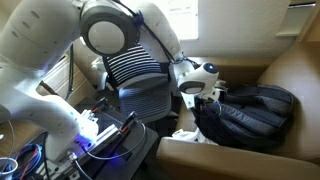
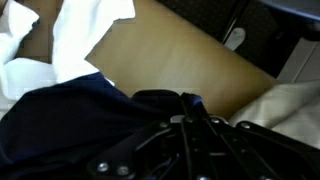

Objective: Move the black cloth to the backrest of the black chair

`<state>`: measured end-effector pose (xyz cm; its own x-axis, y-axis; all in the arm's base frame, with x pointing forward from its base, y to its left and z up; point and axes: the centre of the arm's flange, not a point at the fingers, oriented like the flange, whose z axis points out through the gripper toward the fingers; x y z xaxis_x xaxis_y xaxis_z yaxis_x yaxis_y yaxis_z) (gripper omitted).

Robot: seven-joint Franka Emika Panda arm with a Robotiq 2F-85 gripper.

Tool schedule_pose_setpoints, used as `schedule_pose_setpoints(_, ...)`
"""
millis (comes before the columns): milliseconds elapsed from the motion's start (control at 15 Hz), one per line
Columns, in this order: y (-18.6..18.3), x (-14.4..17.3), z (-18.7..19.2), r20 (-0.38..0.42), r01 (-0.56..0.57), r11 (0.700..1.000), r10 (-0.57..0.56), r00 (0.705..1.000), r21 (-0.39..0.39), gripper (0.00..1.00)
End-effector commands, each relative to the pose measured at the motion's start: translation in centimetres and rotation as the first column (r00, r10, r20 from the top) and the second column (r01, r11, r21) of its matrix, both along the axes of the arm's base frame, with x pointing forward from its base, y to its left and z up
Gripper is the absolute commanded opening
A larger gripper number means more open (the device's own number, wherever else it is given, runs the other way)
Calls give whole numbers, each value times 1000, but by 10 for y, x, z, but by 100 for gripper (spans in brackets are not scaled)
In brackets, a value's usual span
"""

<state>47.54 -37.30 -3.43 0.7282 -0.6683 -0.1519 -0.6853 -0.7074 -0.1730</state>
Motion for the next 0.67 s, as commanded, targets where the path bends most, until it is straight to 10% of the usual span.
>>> schedule_pose_setpoints(0, 21, 1, 93, -21, -56, 981, 61, 998, 185, 1)
schedule_pose_setpoints(600, 45, 3, 307, 132, -166, 784, 107, 985, 599, 1)
